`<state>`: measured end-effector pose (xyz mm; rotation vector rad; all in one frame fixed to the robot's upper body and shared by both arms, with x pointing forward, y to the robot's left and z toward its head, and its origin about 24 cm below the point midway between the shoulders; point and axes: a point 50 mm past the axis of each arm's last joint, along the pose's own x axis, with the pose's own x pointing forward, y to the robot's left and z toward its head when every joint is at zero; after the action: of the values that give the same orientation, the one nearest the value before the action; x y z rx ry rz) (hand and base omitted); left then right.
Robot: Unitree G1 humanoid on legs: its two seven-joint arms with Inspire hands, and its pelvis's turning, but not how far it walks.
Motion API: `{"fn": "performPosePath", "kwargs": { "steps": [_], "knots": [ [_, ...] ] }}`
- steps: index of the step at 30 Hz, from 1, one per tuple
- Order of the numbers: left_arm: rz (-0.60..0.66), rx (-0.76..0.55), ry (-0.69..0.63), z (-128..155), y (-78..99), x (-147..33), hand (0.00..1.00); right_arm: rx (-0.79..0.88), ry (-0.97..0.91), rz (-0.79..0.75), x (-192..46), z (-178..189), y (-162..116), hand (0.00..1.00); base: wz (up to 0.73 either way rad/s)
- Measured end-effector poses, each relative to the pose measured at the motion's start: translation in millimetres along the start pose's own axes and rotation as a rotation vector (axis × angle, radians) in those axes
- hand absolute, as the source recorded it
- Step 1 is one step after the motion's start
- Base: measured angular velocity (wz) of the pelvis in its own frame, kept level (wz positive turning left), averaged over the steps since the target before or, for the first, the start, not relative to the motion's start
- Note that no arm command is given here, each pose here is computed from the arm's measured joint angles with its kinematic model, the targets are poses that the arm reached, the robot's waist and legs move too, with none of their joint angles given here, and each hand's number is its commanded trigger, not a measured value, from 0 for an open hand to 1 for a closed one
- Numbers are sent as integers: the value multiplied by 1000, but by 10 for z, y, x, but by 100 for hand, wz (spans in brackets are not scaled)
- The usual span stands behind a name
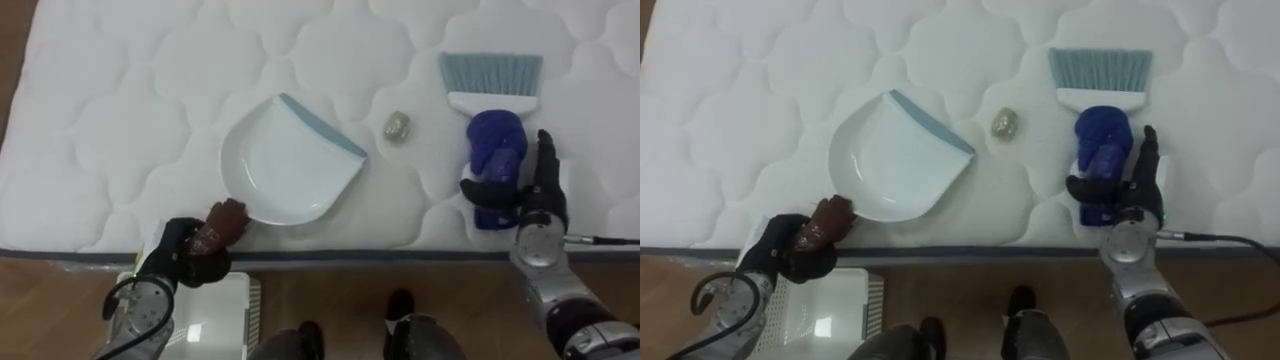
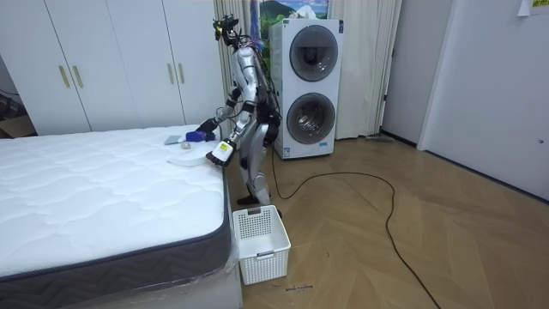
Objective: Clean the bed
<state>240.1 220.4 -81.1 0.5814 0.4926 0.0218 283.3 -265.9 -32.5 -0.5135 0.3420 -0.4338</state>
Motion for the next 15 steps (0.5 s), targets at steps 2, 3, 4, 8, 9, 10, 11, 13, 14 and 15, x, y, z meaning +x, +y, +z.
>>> {"fn": "performPosePath", "kwargs": {
  "steps": [2, 3, 4, 8, 9, 10, 11, 13, 14, 15],
  "knots": [
    [-8, 3, 1, 15, -9, 5, 100, -80, -10, 8, -3, -13, 6, 0, 4],
    [-10, 2, 0, 18, -12, 5, 100, -100, -13, 9, -5, -19, 6, 0, 0],
    [-14, 1, 1, 17, -19, 4, 100, -142, -19, 17, -6, -27, 8, 0, 0],
    [-25, -5, 8, 20, -33, 7, 100, -192, -12, 19, 3, -27, 17, 100, 2],
    [-27, -5, 10, 20, -35, 8, 100, -196, -10, 19, 3, -28, 19, 100, 5],
    [-30, -3, 14, 19, -39, 9, 100, -208, -7, 20, 6, -28, 22, 100, 4],
    [-33, 0, 16, 19, -45, 10, 100, -217, -5, 18, 8, -29, 20, 100, 0],
    [-38, 4, 18, 19, -52, 10, 100, -223, -4, 0, 14, -30, -2, 100, 0],
    [-40, 8, 18, 21, -57, 11, 100, -239, -3, -13, 29, -28, -38, 100, 0],
    [-41, 9, 19, 22, -59, 11, 100, -258, -7, -18, 40, -24, -61, 100, 0]
  ]
}}
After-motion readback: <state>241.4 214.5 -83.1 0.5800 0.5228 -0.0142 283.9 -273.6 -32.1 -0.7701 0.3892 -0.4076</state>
